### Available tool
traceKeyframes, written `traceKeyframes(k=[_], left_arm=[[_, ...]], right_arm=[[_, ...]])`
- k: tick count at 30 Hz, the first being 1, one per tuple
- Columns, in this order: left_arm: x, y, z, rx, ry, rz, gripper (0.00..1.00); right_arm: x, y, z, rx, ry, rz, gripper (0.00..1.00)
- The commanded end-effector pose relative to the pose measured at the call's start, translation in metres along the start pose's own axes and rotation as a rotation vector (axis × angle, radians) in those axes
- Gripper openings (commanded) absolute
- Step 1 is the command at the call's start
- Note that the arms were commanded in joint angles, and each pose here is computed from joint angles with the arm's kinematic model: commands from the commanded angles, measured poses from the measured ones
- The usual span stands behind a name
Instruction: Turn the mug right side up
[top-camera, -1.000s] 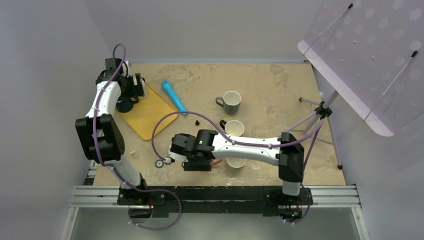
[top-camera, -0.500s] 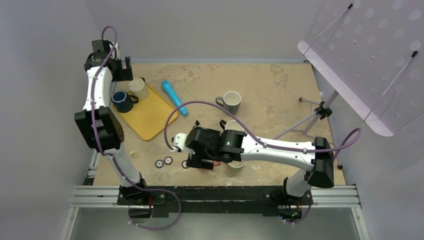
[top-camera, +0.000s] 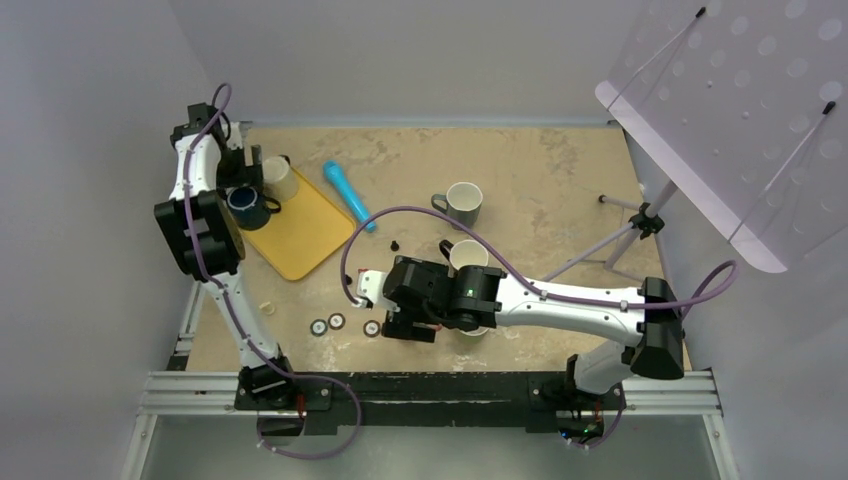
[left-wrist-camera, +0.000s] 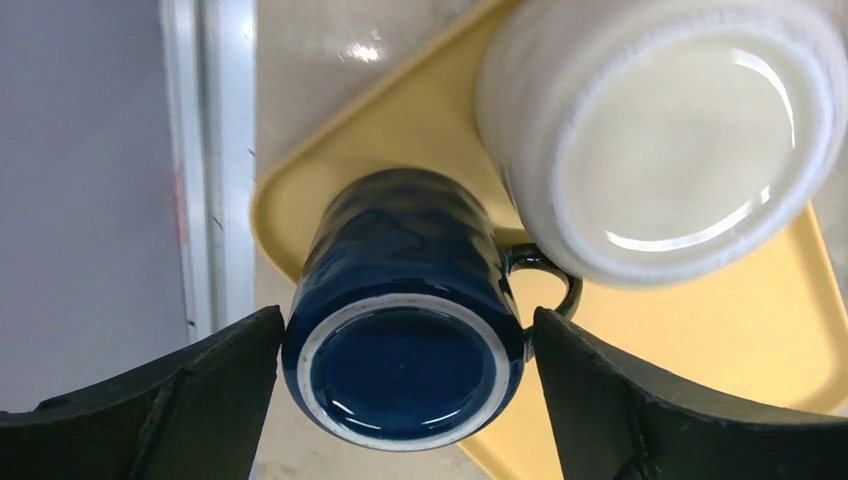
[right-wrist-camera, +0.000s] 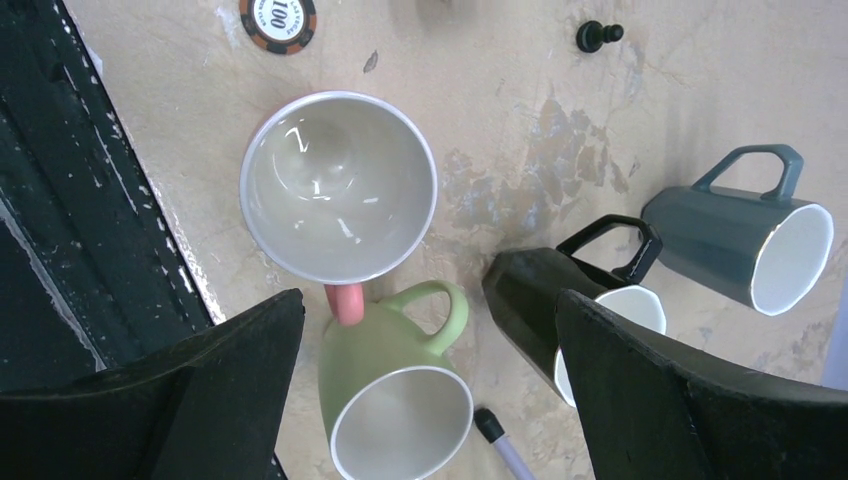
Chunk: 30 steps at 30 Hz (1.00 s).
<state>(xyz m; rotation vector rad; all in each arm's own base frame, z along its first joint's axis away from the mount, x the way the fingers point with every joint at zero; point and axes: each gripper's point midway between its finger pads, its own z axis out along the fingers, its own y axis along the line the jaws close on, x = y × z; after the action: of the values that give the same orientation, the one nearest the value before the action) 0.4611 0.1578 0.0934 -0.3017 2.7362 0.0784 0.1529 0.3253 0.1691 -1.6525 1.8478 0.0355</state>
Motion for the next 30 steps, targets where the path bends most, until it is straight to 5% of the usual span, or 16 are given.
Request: traceKeyframes(k=[1,8,10,14,16,20,25,30], left_arm=[[0.019,-0.014,-0.027,0.073,0.001,0.06,0.93],[0.05,-0.04,-0.048,0.2,0.012,0.249,0.86],[0.038,-0.037,-0.064,0.153,-0.065,0.328,0.99],[-0.003,-0.042,-0.113,0.116,-0.28,0.48,1.0],[-0.008,-0.047,-0.126,0.117,-0.292,0.573,1.0],[0.04,-0.083,-0.131,0.255,-0.187,1.008,1.0],[0.094,-0.1,-0.098,0.172,-0.093,1.669,0.95],[0.107,-0.12,-0.085,0.252,-0.2,1.881,0.93]], right_arm=[[-0.016,-0.01,-0.013,0.024,-0.082,0.023,0.98],[-0.017,-0.011,-0.015,0.025,-0.086,0.02,0.98],[-0.017,-0.009,-0.013,0.017,-0.082,0.013,0.98],[-0.014,-0.005,-0.006,0.004,-0.055,-0.003,0.98],[-0.012,-0.004,-0.004,0.0,-0.043,-0.007,0.98],[-0.012,-0.002,-0.004,-0.009,-0.045,-0.015,0.98],[-0.016,-0.001,-0.001,-0.013,-0.055,-0.017,0.98],[-0.015,0.005,0.007,-0.033,-0.038,-0.016,0.98]])
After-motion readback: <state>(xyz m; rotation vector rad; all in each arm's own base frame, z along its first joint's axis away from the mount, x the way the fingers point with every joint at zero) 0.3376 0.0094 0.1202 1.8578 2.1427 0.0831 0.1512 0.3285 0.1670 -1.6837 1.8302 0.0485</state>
